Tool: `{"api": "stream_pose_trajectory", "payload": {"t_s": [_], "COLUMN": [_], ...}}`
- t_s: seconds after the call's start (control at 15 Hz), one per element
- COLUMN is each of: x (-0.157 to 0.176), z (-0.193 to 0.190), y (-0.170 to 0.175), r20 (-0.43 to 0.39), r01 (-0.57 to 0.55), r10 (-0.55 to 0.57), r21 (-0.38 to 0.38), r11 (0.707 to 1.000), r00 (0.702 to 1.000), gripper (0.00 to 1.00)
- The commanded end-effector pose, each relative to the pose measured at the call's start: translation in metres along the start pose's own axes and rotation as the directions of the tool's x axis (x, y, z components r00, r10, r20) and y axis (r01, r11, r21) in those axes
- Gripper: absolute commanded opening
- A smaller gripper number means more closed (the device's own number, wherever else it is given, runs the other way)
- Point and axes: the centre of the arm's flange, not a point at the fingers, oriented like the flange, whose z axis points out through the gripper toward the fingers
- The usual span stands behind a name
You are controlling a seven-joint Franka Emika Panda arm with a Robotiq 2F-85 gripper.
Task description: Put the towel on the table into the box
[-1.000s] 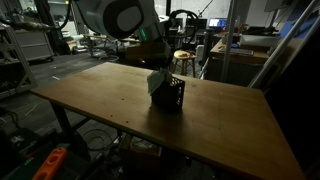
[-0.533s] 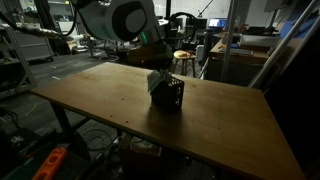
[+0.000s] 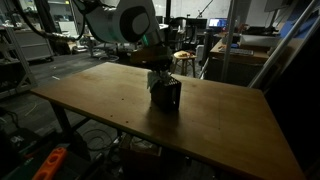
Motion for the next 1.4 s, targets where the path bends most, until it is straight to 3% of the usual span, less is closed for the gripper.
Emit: {"api": "stream_pose_trajectory", "payload": {"t_s": [0.0,0.67,1.33], "x": [0.011,-0.007,-0.003], "z": [0.004,0.013,0.032], "y": [0.006,0.03,0.022], "r20": [0.02,0.176,0.252], "r01": [-0.005,-0.007,0.005], "r10": [0.005,0.006,-0.018], "r21": [0.008,0.005,0.053], "r11": [1.0,1.0,0.999], "r00": [1.0,0.984,0.968], "gripper": [0.04,0.04,0.04]}}
